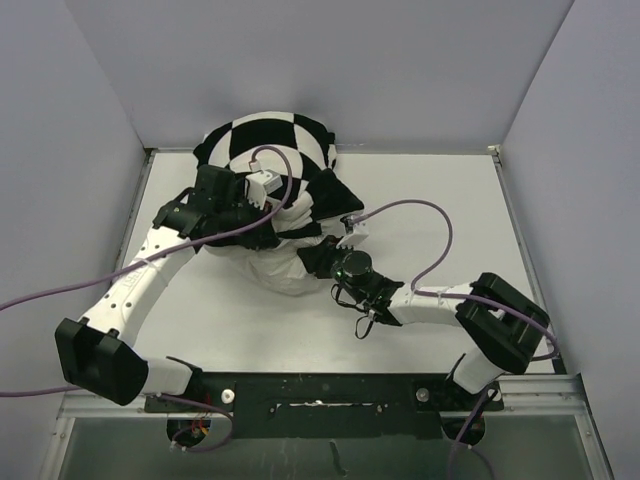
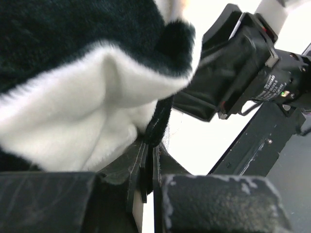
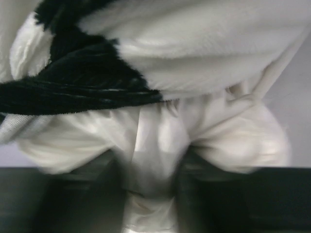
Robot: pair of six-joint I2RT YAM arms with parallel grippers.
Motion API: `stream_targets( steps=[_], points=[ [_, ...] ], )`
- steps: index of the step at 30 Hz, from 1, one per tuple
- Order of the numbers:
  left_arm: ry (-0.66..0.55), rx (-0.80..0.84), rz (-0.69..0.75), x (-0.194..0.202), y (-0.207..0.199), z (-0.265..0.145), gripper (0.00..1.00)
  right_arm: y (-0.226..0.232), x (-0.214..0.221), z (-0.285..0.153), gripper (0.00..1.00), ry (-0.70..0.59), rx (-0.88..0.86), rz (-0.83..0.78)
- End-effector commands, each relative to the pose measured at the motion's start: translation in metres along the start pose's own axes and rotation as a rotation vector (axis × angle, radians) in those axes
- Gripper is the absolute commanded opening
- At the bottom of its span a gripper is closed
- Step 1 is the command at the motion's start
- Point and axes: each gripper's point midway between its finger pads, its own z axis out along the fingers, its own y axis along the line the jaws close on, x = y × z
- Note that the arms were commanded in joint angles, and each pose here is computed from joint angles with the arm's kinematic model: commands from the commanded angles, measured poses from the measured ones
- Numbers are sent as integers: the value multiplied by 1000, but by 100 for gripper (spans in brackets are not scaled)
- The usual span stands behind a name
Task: Remove the pillowcase from the pillow
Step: Remove the pillow from the pillowcase.
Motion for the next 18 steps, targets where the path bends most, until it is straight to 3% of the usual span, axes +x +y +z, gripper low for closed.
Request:
stream_targets(
  steps=[1,4,5,7,9,18],
  points=[
    [-121,148,71,-28,-62,-48,0,26,-48,-2,2,-189,-157,150],
    [-143,100,153,-28,-57,-52,0,39,-44,-15,0,-136,-166,26],
    [-154,85,189,-30,-56,-52,6,49,-41,-21,0,-122,-183,-34],
    [-179,68,258,-38,-58,-54,35,72,-38,-34,0,-114,-239,-137],
    [-214,52,322,-51,-63,-57,45,94,-33,-47,0,-98,-303,-202],
    [-237,24,593,-74,-101,-53,52,125,-29,-73,0,-75,-419,-257]
  ],
)
